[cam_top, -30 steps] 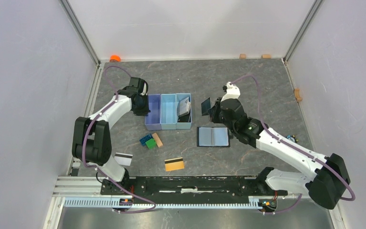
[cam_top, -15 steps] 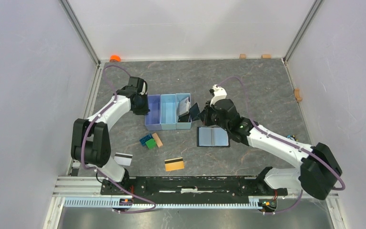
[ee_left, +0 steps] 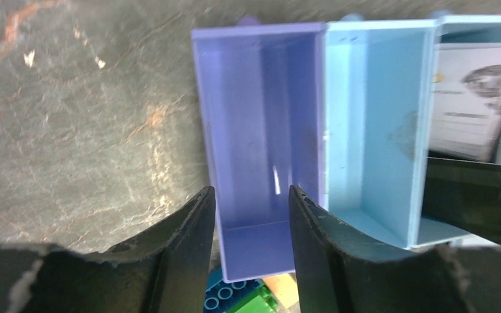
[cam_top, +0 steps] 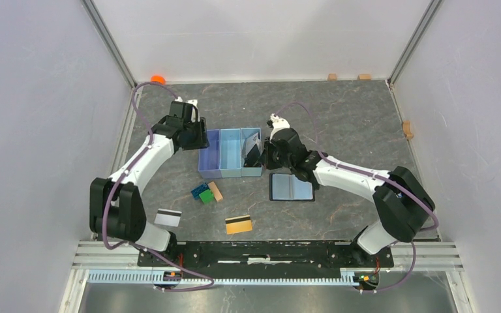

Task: Put the credit cards into the card holder
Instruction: Pick up the credit card from the storage box.

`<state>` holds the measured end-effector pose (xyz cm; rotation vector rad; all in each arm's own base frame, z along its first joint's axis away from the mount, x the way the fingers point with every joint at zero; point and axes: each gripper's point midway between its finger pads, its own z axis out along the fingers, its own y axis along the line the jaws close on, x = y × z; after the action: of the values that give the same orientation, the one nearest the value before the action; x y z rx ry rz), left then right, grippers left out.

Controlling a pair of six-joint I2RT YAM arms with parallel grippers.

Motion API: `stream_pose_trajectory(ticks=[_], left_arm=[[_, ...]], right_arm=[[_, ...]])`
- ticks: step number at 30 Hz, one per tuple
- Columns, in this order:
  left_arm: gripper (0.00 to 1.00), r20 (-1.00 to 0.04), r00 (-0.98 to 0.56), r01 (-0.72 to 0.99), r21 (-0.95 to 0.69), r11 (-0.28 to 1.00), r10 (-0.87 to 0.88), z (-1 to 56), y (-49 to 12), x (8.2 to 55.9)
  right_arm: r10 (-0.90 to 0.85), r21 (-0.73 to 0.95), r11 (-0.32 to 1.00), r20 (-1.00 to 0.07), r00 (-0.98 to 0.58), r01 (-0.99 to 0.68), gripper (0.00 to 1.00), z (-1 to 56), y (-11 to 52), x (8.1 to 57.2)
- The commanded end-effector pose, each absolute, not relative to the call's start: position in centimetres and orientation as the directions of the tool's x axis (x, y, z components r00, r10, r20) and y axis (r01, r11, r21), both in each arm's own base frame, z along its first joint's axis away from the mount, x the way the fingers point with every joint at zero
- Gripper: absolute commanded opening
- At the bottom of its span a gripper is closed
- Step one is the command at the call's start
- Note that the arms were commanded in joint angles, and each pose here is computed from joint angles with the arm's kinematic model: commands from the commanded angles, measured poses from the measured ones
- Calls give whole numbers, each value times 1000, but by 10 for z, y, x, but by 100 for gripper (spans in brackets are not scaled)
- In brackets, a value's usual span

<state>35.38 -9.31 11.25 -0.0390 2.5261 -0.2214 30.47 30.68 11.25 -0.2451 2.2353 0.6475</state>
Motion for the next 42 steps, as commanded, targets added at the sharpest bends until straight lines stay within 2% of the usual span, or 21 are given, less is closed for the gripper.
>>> stream_pose_trajectory(ticks=[1, 5, 11, 17, 22, 32, 42], left_arm=[[53, -692, -721, 161, -218, 963, -36, 153, -123, 362], [55, -702, -712, 261, -299, 918, -26, 167, -159, 353], [62, -657, -751, 384, -511, 769, -62, 189, -236, 340], [68, -589, -806, 366, -565, 740, -51, 174, -269, 336], [69, -580, -813, 362, -567, 740, -46, 163, -276, 334], [69, -597, -797, 265, -485, 833, -94, 144, -256, 348], [71, -584, -800, 228, -506, 832, -136, 133, -259, 355]], right_arm=[[23, 387, 826, -748, -663, -409, 0, 126, 325, 315], [15, 402, 814, -736, -677, -419, 3, 123, 330, 313], [9, 399, 817, -731, -682, -416, 4, 115, 329, 313], [8, 397, 816, -734, -679, -419, 3, 116, 328, 312], [6, 395, 815, -737, -676, -423, 3, 117, 328, 312], [6, 395, 816, -736, -677, -423, 1, 115, 326, 310], [3, 412, 801, -729, -685, -435, 0, 115, 330, 306]])
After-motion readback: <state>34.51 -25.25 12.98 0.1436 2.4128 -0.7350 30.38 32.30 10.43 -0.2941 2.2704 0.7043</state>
